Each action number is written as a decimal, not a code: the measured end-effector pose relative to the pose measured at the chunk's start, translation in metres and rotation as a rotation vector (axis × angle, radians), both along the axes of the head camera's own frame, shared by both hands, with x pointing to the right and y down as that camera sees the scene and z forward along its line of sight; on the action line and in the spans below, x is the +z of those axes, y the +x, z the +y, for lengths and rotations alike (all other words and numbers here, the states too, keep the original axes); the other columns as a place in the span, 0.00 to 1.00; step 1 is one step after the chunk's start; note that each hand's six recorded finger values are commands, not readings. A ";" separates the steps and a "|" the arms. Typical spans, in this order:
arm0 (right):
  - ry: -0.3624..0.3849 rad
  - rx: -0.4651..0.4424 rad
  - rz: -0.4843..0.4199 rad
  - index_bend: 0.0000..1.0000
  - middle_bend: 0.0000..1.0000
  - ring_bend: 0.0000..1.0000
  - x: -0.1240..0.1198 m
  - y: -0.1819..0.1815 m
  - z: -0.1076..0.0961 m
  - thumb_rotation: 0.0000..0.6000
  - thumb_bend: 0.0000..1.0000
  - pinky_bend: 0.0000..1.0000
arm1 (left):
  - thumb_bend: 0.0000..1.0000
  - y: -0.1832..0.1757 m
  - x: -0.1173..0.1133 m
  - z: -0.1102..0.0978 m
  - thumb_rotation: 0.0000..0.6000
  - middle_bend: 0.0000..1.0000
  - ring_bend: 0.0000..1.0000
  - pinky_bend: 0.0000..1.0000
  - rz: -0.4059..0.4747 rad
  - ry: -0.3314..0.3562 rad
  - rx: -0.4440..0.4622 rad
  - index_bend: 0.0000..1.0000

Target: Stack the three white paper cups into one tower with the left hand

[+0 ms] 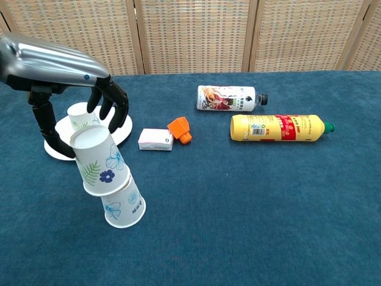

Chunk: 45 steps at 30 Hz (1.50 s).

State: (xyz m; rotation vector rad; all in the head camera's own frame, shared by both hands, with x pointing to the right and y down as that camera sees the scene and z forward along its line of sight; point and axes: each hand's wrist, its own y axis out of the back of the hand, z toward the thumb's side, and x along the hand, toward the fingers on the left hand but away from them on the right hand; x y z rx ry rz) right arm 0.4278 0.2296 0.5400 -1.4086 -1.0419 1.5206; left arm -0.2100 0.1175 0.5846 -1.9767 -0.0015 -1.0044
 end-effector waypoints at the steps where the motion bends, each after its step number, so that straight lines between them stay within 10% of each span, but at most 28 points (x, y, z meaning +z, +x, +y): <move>1: 0.000 0.000 0.000 0.00 0.00 0.00 0.000 0.000 0.000 1.00 0.00 0.00 | 0.17 0.001 0.001 0.001 1.00 0.34 0.37 0.40 -0.001 -0.002 0.001 0.55; 10: -0.004 -0.001 0.001 0.00 0.00 0.00 0.001 0.000 0.000 1.00 0.00 0.00 | 0.00 -0.002 0.015 0.015 1.00 0.00 0.00 0.02 -0.023 -0.041 0.010 0.00; 23: -0.017 -0.009 0.003 0.00 0.00 0.00 0.004 -0.002 0.001 1.00 0.00 0.00 | 0.00 -0.047 0.004 -0.039 1.00 0.00 0.00 0.02 -0.019 0.092 -0.198 0.00; 33: -0.025 -0.016 0.006 0.00 0.00 0.00 0.007 -0.005 0.002 1.00 0.00 0.00 | 0.00 -0.131 0.046 -0.096 1.00 0.01 0.06 0.18 -0.176 0.158 -0.451 0.09; 45: -0.037 -0.019 0.014 0.00 0.00 0.00 0.010 -0.006 0.002 1.00 0.00 0.00 | 0.04 -0.148 0.098 -0.093 1.00 0.13 0.19 0.30 -0.118 0.105 -0.568 0.26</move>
